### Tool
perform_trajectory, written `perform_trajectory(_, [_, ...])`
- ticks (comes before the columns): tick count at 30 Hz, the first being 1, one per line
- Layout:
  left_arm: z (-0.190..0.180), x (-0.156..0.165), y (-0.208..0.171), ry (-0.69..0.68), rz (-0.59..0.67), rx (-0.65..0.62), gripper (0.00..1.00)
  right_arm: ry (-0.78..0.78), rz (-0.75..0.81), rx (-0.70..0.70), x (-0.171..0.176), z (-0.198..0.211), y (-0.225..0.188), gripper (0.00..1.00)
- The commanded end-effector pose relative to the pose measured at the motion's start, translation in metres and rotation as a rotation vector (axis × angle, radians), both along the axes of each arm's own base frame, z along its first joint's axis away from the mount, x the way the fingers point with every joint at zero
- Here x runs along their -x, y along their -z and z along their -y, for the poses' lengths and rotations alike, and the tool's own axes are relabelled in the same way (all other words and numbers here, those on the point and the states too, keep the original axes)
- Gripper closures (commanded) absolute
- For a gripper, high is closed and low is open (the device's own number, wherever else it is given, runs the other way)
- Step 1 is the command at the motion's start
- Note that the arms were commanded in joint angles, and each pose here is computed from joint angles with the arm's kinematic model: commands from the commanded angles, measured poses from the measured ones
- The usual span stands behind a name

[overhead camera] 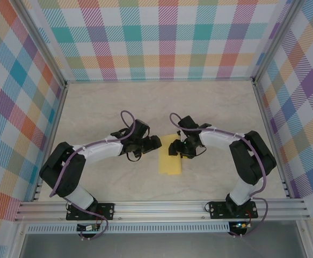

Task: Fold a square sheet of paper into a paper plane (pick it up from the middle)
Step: Fold the square sheet of paper in half at the center of the table.

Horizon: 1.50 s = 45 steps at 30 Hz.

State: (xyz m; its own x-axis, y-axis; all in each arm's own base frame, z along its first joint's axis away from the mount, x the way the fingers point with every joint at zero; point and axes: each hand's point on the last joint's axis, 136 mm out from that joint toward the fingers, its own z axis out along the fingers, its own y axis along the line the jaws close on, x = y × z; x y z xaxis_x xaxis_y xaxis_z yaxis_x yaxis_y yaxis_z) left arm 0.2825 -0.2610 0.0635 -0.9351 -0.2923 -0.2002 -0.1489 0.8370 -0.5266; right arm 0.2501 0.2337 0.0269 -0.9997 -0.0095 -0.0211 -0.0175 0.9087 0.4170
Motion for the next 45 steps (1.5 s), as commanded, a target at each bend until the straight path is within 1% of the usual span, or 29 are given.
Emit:
perform_trajectory(1, [-0.002,0.007,-0.003,0.003,0.001,-0.014,0.18,0.009,0.02,0.025,-0.001,0.009,-0.004,0.46])
perform_trajectory(3, [0.0,0.006,-0.003,0.01,-0.001,-0.007,0.18,0.02,0.014,0.0,-0.001,0.012,-0.005,0.51])
perform_trajectory(4, [0.002,0.006,-0.003,0.014,-0.004,-0.004,0.18,0.018,0.012,-0.013,-0.001,0.013,-0.006,0.51])
perform_trajectory(6, [0.006,0.005,-0.004,0.027,-0.009,0.007,0.18,0.021,0.005,-0.047,-0.001,0.015,-0.006,0.55])
perform_trajectory(8, [0.009,0.005,-0.004,0.038,-0.012,0.018,0.18,0.042,-0.003,-0.064,-0.002,0.021,-0.006,0.54])
perform_trajectory(12, [0.013,0.005,-0.005,0.051,-0.012,0.034,0.18,0.056,-0.036,-0.19,-0.002,0.02,-0.009,0.55])
perform_trajectory(14, [0.015,0.005,-0.006,0.063,-0.01,0.042,0.18,0.047,-0.038,-0.222,-0.002,0.021,-0.01,0.55])
perform_trajectory(16, [0.015,0.006,-0.006,0.066,-0.014,0.037,0.17,0.042,-0.044,-0.223,-0.002,0.026,-0.009,0.55])
perform_trajectory(18, [0.015,0.007,-0.005,0.068,-0.016,0.038,0.17,0.057,-0.05,-0.184,-0.002,0.034,-0.004,0.56])
perform_trajectory(19, [0.015,0.007,-0.004,0.068,-0.016,0.038,0.17,0.057,-0.047,-0.173,-0.002,0.036,-0.003,0.57])
perform_trajectory(22, [0.014,0.008,0.0,0.072,-0.026,0.031,0.17,0.089,-0.082,-0.053,0.0,0.053,0.009,0.61])
perform_trajectory(23, [0.014,0.009,0.001,0.072,-0.028,0.032,0.17,0.099,-0.085,-0.052,0.0,0.053,0.01,0.62])
perform_trajectory(24, [0.015,0.009,0.002,0.072,-0.03,0.034,0.17,0.104,-0.086,-0.089,-0.001,0.047,0.009,0.62])
perform_trajectory(27, [0.015,0.008,0.003,0.07,-0.032,0.037,0.17,0.137,-0.064,-0.142,-0.003,0.041,0.005,0.6])
perform_trajectory(29, [0.015,0.008,0.003,0.068,-0.03,0.035,0.17,0.115,-0.043,-0.196,-0.004,0.034,-0.003,0.58])
perform_trajectory(32, [0.015,0.008,0.003,0.071,-0.03,0.032,0.17,0.115,-0.039,-0.183,-0.006,0.036,-0.007,0.54])
perform_trajectory(34, [0.016,0.008,0.004,0.072,-0.033,0.031,0.17,0.137,-0.053,-0.163,-0.006,0.038,-0.005,0.48])
perform_trajectory(35, [0.016,0.008,0.004,0.073,-0.034,0.029,0.17,0.136,-0.056,-0.161,-0.006,0.037,-0.004,0.46])
perform_trajectory(45, [0.014,0.007,0.003,0.065,-0.028,0.029,0.17,0.086,-0.082,-0.072,-0.001,0.036,0.009,0.46])
